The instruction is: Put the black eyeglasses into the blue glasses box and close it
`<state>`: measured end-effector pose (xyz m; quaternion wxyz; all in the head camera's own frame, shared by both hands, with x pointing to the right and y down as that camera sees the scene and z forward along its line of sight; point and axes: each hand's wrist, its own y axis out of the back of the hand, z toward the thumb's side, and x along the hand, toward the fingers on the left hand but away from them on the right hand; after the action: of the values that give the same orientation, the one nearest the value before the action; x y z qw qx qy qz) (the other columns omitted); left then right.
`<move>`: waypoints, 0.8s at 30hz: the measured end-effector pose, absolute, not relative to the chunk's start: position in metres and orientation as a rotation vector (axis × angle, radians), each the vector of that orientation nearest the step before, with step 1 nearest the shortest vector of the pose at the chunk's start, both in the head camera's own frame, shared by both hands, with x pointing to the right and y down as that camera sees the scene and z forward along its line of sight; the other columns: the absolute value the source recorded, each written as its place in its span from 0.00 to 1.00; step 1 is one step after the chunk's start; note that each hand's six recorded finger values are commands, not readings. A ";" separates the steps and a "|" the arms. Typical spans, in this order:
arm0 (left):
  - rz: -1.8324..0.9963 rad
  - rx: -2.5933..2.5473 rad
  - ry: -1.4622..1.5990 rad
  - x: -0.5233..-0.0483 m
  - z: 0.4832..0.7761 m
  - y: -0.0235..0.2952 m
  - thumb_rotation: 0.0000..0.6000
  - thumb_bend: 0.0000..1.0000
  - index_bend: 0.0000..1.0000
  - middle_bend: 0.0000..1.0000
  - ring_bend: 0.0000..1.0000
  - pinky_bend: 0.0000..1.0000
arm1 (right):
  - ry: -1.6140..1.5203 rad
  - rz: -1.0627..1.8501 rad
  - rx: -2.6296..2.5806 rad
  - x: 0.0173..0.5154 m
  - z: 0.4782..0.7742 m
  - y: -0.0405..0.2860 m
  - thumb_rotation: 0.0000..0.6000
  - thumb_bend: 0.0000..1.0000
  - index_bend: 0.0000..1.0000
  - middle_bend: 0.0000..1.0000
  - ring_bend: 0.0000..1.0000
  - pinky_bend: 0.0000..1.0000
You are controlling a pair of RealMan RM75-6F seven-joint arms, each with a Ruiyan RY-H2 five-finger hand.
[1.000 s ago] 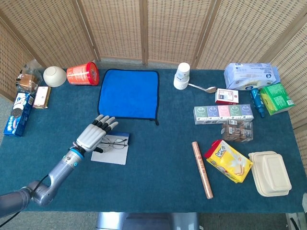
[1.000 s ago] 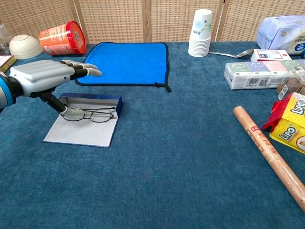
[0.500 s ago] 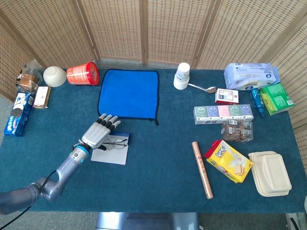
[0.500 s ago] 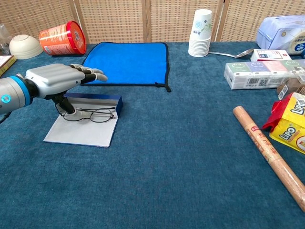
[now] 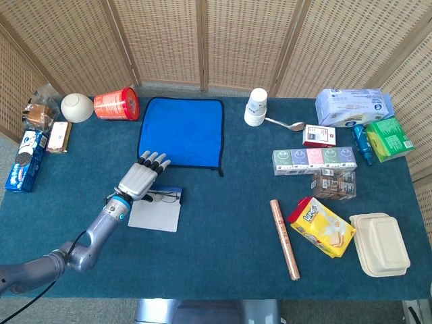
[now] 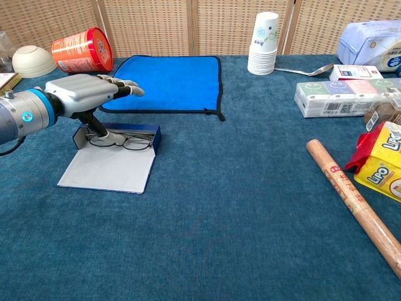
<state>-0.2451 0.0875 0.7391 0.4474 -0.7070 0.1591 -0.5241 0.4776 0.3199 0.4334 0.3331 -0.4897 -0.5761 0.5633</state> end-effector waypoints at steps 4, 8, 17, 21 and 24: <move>-1.294 -1.746 0.401 -0.245 0.737 0.085 0.68 0.21 0.02 0.00 0.00 0.00 | -1.506 1.474 -1.280 0.478 0.434 0.320 0.70 0.42 0.17 0.29 0.22 0.24; -1.286 -1.751 0.401 -0.246 0.734 0.085 0.67 0.21 0.07 0.00 0.00 0.00 | -1.509 1.469 -1.282 0.478 0.434 0.320 0.69 0.42 0.17 0.29 0.22 0.24; -1.277 -1.770 0.373 -0.253 0.725 0.095 0.67 0.21 0.08 0.00 0.00 0.00 | -1.507 1.461 -1.295 0.477 0.436 0.319 0.69 0.42 0.17 0.29 0.22 0.24; -1.290 -1.769 0.361 -0.257 0.723 0.098 0.67 0.21 0.07 0.00 0.00 0.00 | -1.508 1.459 -1.297 0.477 0.436 0.319 0.69 0.42 0.17 0.29 0.22 0.24; -1.298 -1.775 0.357 -0.258 0.723 0.100 0.67 0.21 0.07 0.00 0.00 0.00 | -1.508 1.458 -1.295 0.477 0.435 0.320 0.69 0.42 0.17 0.29 0.22 0.24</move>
<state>-0.2582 0.0999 0.7233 0.4410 -0.7151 0.1438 -0.5230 0.4771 0.3195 0.4354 0.3318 -0.4957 -0.5770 0.5579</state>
